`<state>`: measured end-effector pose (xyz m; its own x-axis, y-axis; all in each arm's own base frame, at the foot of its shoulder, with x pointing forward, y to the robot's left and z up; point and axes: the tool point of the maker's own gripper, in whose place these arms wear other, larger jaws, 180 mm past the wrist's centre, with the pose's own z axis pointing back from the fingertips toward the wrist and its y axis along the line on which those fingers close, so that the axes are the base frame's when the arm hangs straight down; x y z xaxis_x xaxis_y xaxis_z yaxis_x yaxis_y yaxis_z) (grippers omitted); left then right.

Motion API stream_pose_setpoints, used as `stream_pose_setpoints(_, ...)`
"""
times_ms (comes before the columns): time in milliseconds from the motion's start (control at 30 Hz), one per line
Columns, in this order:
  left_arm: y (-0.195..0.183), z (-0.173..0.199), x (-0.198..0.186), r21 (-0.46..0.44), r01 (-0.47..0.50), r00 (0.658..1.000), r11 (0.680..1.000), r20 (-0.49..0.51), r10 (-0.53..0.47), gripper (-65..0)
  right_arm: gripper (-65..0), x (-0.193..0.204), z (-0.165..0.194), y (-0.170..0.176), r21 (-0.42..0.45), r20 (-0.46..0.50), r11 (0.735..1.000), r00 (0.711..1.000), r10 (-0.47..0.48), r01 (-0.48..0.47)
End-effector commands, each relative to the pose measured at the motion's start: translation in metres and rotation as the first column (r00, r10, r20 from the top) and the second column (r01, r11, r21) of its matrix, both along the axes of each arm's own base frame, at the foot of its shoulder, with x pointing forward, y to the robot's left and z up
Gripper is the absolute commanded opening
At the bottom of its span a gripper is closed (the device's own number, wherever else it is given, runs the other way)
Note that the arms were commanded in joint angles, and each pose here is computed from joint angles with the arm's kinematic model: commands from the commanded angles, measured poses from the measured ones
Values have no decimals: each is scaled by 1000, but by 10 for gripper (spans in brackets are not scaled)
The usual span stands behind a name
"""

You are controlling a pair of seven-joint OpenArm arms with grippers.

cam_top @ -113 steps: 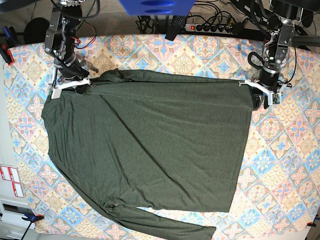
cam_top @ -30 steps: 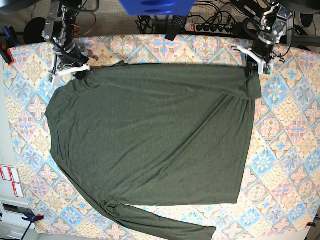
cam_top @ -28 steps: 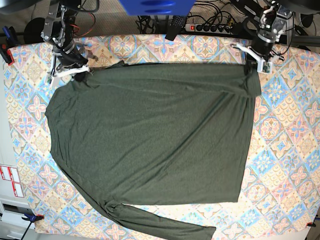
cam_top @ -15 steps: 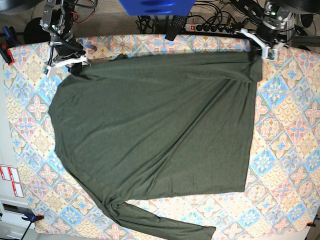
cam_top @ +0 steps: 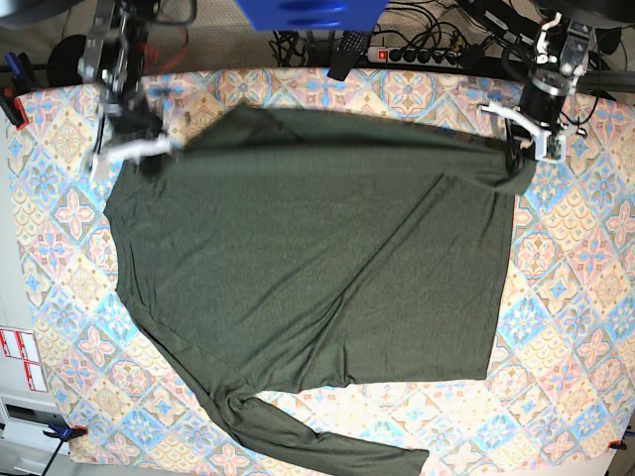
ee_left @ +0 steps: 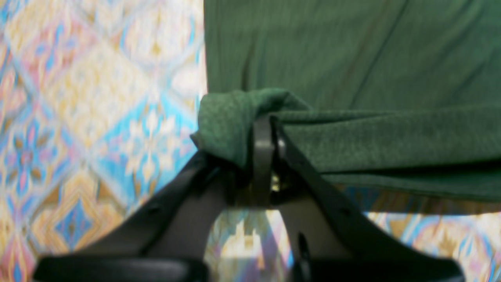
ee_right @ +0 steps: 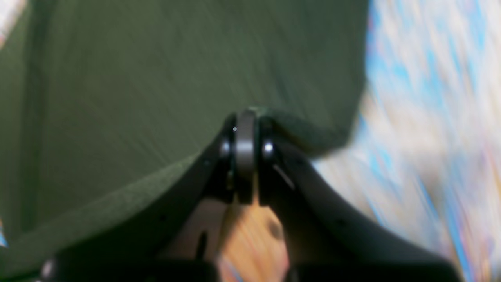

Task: Fold the T-shirt properly
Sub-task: 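Drag the shirt with both grippers, straightening the shoulder line, then release and regrasp the shoulder corner with the left gripper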

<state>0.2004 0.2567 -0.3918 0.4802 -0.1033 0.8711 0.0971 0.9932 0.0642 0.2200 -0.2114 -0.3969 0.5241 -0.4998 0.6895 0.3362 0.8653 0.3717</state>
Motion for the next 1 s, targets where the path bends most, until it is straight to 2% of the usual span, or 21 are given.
stream_pose_setpoints(0,6,13,12,21,-2,999,1000,53,0,-650,-650,12,15,-6,-24,57,1000,998,-6,7)
stream_pose_setpoints(133,5,26,37,15,-11,993,1000,114,9,-650,-650,39,32,-6,-23,127,1000,992,-6,9)
stream_pose_setpoints(333,-4,31,75,-31,-55,992,998,112,58,-650,-650,61,41,-6,-16,171,1000,985,-9,12)
stream_pose_setpoints(467,-11,42,93,-58,-58,985,997,159,67,-650,-650,65,32,-6,-2,154,1000,988,-14,15)
stream_pose_setpoints(867,8,26,125,-59,-132,985,989,104,137,-650,-650,52,-19,-11,37,28,998,998,-52,51)
stream_pose_setpoints(967,13,20,127,-56,-146,984,988,92,151,-650,-650,61,-18,-11,44,38,998,998,-56,54)
